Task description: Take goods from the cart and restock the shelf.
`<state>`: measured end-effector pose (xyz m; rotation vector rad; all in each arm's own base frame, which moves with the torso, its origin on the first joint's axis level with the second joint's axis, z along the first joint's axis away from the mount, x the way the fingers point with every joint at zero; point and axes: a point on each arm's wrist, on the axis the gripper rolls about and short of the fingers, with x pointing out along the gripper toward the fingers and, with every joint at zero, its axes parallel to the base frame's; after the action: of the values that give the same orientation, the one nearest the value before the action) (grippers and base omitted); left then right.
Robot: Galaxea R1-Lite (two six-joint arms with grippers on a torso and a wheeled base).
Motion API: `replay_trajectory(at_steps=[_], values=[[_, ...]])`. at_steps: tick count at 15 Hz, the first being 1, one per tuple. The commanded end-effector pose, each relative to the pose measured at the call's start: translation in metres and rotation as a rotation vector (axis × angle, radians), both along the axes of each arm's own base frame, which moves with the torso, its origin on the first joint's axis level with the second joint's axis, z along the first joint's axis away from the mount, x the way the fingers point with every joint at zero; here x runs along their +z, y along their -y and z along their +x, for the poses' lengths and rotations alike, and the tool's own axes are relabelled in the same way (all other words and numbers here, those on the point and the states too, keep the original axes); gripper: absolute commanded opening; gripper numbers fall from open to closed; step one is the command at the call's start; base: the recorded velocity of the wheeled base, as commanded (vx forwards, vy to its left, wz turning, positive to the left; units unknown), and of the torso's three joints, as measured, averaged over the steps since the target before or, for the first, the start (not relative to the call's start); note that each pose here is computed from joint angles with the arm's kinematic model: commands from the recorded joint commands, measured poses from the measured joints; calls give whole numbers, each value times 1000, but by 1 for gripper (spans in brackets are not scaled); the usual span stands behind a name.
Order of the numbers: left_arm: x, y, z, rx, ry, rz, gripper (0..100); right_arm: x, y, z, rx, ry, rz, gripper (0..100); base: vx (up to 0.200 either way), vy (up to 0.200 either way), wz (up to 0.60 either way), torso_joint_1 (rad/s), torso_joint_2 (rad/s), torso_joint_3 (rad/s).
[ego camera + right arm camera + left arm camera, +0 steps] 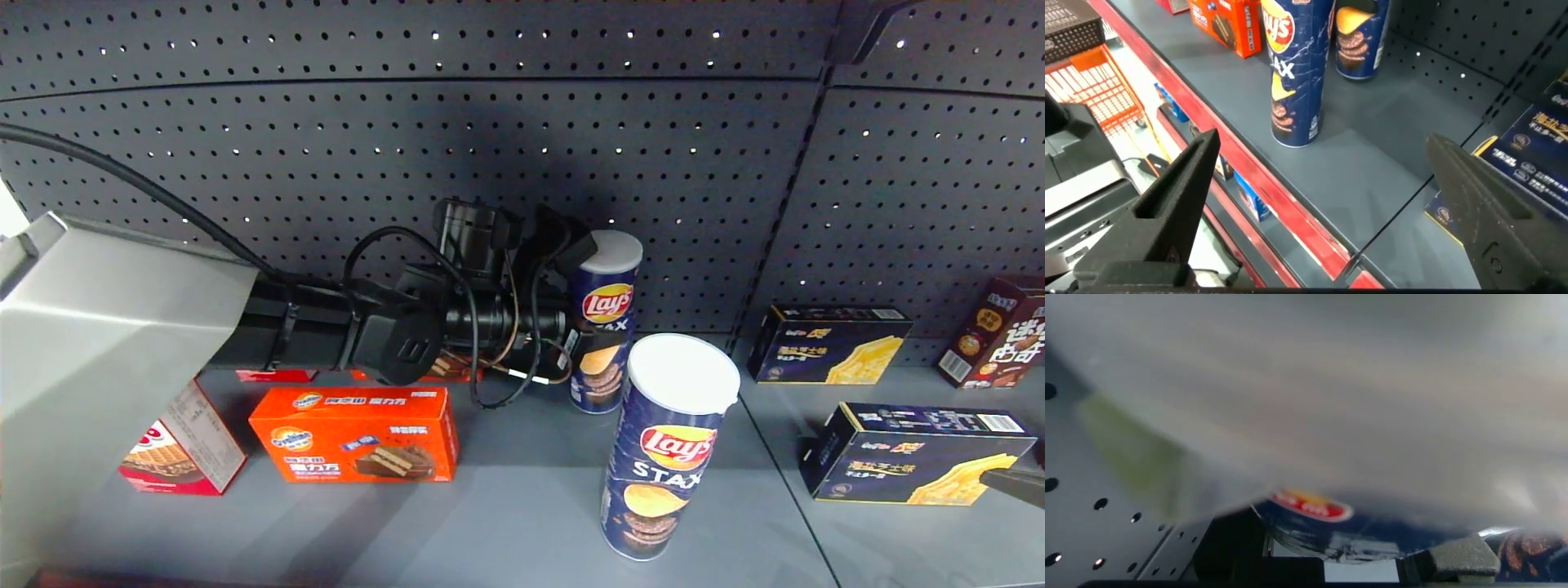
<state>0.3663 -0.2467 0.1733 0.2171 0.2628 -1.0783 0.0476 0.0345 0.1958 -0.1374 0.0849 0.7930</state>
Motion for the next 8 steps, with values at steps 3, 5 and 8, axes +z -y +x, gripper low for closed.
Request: replay_trajectory(at_steps=[3,5,8], values=[[-6,1,2,1,-11,7,0,-1,1,-2,-1,7,4,100,0,0,0,0,0,0],[-7,2,2,0,-14,9,0,-2,2,-3,-1,3,3,100,0,0,0,0,0,0],[-7,2,2,0,-15,8,100,-2,2,-3,0,5,4,100,0,0,0,0,0,0]])
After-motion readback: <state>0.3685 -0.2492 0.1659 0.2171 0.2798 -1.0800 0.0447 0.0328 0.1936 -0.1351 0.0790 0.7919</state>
